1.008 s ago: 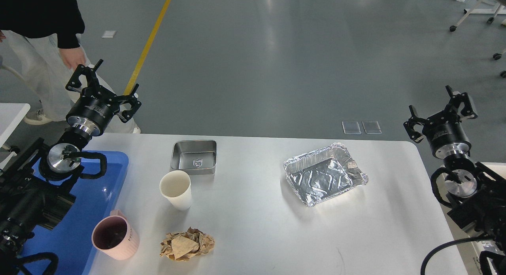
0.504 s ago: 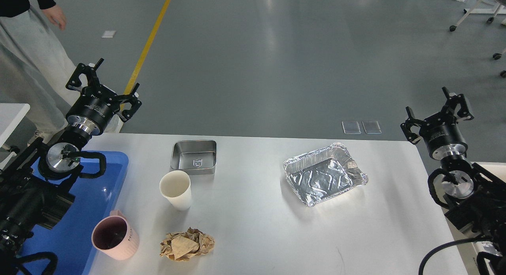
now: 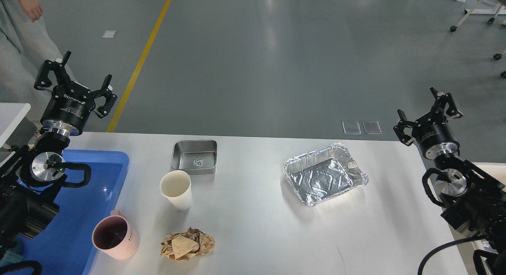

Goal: Tidy desktop
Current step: 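Lower the left gripper toward the pink mug beside the blue tray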

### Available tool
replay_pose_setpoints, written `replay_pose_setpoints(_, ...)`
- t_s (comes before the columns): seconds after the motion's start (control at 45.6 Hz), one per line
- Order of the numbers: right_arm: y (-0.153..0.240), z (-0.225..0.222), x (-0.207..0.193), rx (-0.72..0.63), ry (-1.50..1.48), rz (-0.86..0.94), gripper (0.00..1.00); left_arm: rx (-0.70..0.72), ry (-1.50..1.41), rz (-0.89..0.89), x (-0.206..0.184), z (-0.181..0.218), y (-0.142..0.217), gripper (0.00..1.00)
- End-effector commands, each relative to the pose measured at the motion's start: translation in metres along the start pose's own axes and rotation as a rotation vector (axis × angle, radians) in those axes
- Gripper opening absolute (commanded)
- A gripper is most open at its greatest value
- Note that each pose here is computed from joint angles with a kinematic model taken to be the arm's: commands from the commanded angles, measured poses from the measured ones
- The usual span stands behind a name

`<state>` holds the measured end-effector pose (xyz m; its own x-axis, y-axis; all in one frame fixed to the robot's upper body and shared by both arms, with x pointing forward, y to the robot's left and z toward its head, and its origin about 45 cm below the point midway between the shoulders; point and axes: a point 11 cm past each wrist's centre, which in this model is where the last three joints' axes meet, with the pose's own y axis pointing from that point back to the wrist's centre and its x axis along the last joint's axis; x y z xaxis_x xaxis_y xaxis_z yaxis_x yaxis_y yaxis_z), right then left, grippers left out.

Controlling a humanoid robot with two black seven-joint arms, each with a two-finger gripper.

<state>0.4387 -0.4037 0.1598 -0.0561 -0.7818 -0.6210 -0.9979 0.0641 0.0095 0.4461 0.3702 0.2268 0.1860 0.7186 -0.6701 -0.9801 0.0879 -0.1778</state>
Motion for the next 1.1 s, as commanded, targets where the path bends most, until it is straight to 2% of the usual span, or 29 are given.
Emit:
replay_pose_setpoints(0.0, -0.001, 0.0, -0.001, 0.0, 0.001, -0.003, 1.0, 0.0, -0.012, 0.006, 0.005, 0.0, 0.007, 0.99)
replay_pose_setpoints(0.241, 0.0, -0.003, 0.0, 0.002, 0.004, -0.003, 1.0, 0.002, -0.197, 0.035, 0.019, 0.031, 0.022, 0.97)
replay_pose_setpoints(0.351, 0.0, -0.002, -0.001, 0.001, 0.001, -0.007, 1.0, 0.058, -0.38, -0.012, 0.004, 0.033, 0.027, 0.95)
replay_pose_setpoints(0.504, 0.0, 0.002, -0.003, -0.002, -0.008, -0.01, 1.0, 0.131, -0.489, -0.098, -0.015, 0.033, 0.046, 0.94)
replay_pose_setpoints(0.745, 0.002, 0.005, 0.0, -0.006, -0.01, -0.006, 1.0, 0.388, -0.669, -0.141, -0.018, 0.024, 0.083, 0.93)
replay_pose_setpoints(0.899, 0.003, 0.006, 0.001, -0.008, -0.011, -0.005, 1.0, 0.463, -0.822, -0.099, -0.027, 0.04, 0.103, 0.93)
replay_pose_setpoints(1.074, 0.004, 0.012, -0.001, -0.017, -0.02, -0.009, 1.0, 0.648, -0.93, -0.071, -0.021, 0.048, 0.128, 0.93)
